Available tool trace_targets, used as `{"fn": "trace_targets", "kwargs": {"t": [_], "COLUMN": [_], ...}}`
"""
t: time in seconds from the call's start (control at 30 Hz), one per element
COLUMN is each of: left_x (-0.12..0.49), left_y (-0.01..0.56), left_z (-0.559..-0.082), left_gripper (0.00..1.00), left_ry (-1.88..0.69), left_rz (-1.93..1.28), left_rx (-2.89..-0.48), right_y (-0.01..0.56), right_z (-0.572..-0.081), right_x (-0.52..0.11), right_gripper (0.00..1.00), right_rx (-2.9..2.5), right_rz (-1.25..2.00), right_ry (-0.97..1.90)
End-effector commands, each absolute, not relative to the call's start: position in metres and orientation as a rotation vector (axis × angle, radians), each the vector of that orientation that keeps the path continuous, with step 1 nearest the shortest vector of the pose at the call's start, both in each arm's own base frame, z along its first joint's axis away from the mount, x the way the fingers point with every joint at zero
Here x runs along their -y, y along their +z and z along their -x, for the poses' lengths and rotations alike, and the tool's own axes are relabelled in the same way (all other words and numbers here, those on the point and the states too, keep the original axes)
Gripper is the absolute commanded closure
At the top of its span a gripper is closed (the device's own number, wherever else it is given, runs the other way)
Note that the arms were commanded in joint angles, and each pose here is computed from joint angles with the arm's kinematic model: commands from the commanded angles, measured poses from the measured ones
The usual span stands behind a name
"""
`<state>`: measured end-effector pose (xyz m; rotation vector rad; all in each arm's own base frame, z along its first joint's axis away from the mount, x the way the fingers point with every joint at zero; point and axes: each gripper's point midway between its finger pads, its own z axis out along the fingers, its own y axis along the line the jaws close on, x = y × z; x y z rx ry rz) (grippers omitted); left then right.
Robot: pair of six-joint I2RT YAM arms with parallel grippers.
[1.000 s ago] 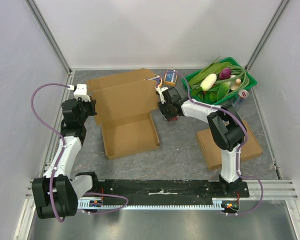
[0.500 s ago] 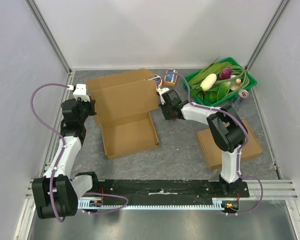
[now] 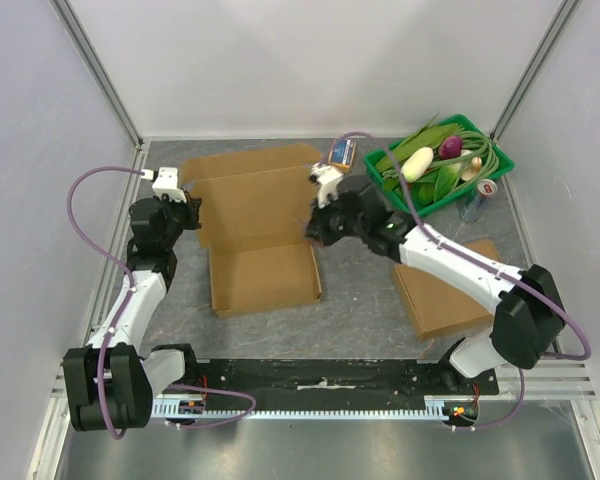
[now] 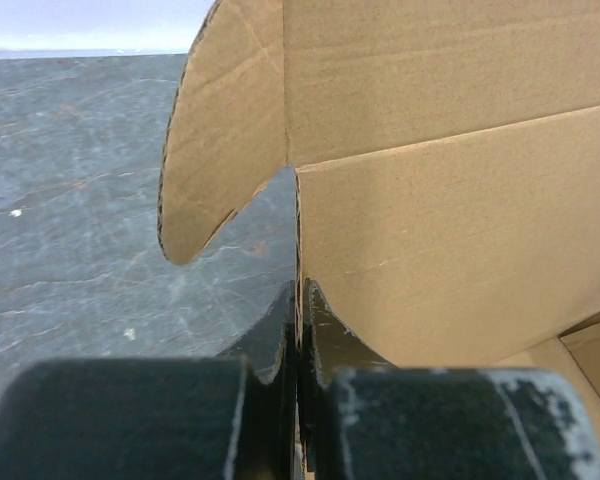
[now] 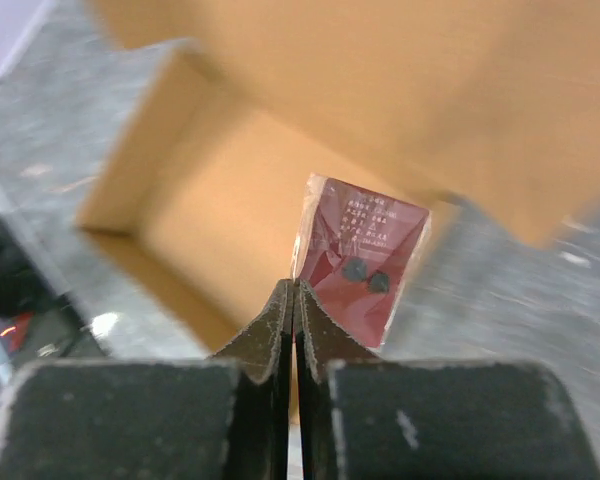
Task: Fold the paper box
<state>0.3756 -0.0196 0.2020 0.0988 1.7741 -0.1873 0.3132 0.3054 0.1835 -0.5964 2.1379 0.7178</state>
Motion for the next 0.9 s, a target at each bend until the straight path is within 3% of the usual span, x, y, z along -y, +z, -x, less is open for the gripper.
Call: {"fn": "trace_targets", "kwargs": {"t": [0.0, 0.03, 0.07, 0.2, 0.3, 0.5, 0.57, 0.63, 0.77, 0.87], "left_x": [0.044, 0.049, 0.052, 0.057, 0.059, 0.067, 0.070, 0.069, 0.071, 0.069], "left_y": [0.216, 0.215, 0.216, 0.224, 0.227, 0.226, 0.228, 0.228, 0.234, 0.234], "left_z": [-0.381, -0.380, -0.381, -0.382, -0.383, -0.383, -0.384, -0.385, -0.391, -0.398], "left_gripper": [0.98, 0.98, 0.98, 0.98, 0.98, 0.98, 0.98, 0.98, 0.98, 0.98], "left_ry": [-0.325, -0.352, -0.361, -0.385, -0.389, -0.425, -0.433, -0.438, -0.459, -0.469], "left_rz": [-0.109, -0.120, -0.125, -0.149, -0.174, -0.224, -0.239, -0.226, -0.213, -0.168], "left_rx": [-1.706, -1.711, -1.708, -1.695, -1.695, -1.696, -1.687, -1.688, -1.678, -1.681], "right_y": [0.195, 0.192, 0.192, 0.211, 0.222, 0.217, 0.218, 0.215, 0.209, 0.214], "right_z": [-0.251, -0.258, -0.264, -0.330, -0.361, -0.404, -0.406, -0.405, -0.407, -0.410], "right_x": [-0.375, -0.373, -0.366, -0.280, -0.231, -0.217, -0.230, -0.246, -0.261, -0.267], "right_gripper": [0.79, 0.60, 0.31, 0.16, 0.18, 0.20, 0.24, 0.35, 0.43, 0.64], "right_rx": [-2.154, -2.168, -2.166, -2.065, -2.036, -1.971, -1.897, -1.892, -1.851, -1.845], "right_rz": [0.748, 0.738, 0.730, 0.698, 0.663, 0.734, 0.791, 0.855, 0.838, 0.795], "right_ry": [0.988, 0.967, 0.944, 0.587, 0.467, 0.428, 0.543, 0.653, 0.744, 0.779]}}
